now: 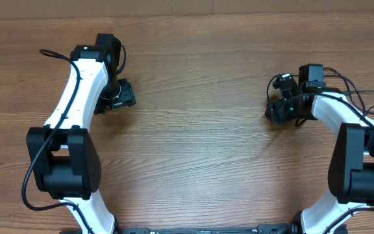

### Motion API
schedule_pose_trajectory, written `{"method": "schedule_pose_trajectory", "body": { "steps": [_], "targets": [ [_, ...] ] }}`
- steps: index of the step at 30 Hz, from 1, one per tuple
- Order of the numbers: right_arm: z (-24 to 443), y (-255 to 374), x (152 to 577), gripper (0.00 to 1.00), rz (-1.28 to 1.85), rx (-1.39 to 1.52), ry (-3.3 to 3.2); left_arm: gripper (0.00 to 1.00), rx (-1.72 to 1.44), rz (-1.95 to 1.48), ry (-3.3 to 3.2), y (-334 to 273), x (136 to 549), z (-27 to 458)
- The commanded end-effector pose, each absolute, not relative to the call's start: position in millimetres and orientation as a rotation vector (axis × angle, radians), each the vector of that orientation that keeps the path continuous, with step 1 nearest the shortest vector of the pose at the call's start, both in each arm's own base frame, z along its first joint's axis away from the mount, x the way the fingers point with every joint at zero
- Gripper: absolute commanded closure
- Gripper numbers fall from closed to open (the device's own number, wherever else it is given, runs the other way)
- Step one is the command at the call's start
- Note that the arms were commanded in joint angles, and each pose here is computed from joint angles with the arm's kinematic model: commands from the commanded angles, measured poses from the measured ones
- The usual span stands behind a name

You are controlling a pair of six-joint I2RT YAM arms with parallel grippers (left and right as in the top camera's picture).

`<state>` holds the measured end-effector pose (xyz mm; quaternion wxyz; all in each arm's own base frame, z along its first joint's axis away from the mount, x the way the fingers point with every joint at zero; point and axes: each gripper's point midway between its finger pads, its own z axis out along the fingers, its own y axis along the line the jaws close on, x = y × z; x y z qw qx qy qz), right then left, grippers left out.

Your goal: Untangle cables

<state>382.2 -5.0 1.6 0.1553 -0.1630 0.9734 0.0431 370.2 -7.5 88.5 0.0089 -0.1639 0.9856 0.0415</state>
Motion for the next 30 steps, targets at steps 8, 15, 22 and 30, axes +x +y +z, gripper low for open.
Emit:
{"method": "schedule_pose_trajectory", "body": {
  "steps": [8, 15, 22, 30],
  "targets": [
    [-7.6, -17.6, 364.0, 0.71, 0.056, -0.152, 2.900, 0.28, -0.471, 0.107, 3.060, -12.0, 372.6, 98.4],
    [-9.2, -18.1, 355.2, 0.96, 0.056, -0.125, 2.939, 0.28, -0.472, 0.107, 3.060, -12.0, 372.6, 98.4],
    [4.7, -70.1, 349.0, 0.96, -0.140, 0.541, 2.926, 0.28, -0.468, 0.110, 3.067, -11.9, 371.1, 98.3],
    [88.1, -141.8, 364.1, 0.96, -0.082, 0.882, 2.790, 0.28, -0.468, 0.109, 3.064, -11.9, 371.7, 98.4]
  ]
}}
